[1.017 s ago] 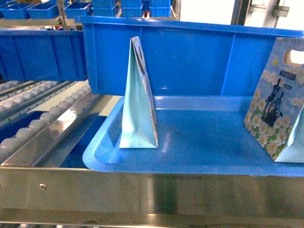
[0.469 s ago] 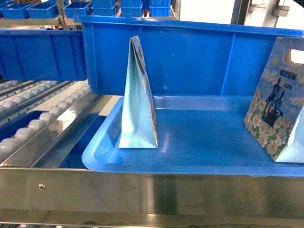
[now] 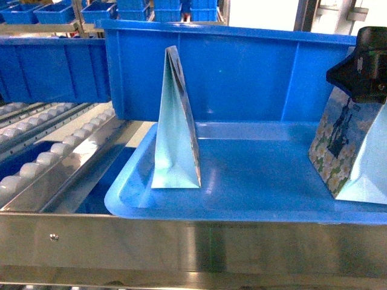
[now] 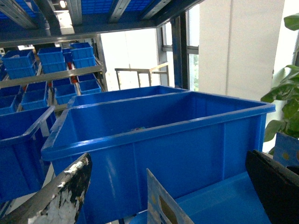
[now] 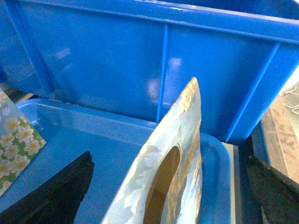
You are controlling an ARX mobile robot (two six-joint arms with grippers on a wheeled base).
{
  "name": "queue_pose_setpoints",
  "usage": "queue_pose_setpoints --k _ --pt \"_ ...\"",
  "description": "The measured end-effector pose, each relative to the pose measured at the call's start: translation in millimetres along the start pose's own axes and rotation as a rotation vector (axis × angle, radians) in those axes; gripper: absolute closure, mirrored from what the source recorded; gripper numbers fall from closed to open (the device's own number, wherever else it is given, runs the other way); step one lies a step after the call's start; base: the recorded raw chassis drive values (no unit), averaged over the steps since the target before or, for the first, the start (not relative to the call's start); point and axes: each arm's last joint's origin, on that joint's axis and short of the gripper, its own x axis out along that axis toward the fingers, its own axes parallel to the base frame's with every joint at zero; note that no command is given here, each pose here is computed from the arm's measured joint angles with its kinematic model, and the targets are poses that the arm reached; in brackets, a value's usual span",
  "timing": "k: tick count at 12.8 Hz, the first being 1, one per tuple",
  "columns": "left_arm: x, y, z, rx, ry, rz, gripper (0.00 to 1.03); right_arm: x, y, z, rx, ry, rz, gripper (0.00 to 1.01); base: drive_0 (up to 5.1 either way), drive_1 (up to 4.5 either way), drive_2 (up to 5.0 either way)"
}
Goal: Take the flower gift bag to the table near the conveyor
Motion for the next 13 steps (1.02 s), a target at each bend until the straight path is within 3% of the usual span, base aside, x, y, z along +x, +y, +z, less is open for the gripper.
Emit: queue_pose_setpoints --k 3,6,7,11,13 --pt "0 -0.1 -0.1 0.0 0.001 0.0 0.05 1 -1.7 0.3 0.009 0.002 0.008 0.42 0.0 0.0 0.0" --pt "0 0.0 -0.2 0.0 0.001 0.0 0.05 1 -1.6 1.2 0.008 -0.004 0.01 0.88 0.0 0.0 0.0" --pt "0 0.0 -0.1 0.0 0.001 0.0 0.05 0 -1.4 1.5 0.002 -0.015 0.01 0.98 0.0 0.0 0.0" --pt "0 0.0 -0.2 0.0 0.001 0.0 0.05 -15 1.8 2.0 0.009 -0.062 0.016 0.98 0.0 0.0 0.0" --pt "0 0.0 0.0 0.0 0.0 0.0 0.05 -35 5.3 8.5 0.009 -0.138 0.012 0.98 0.0 0.0 0.0"
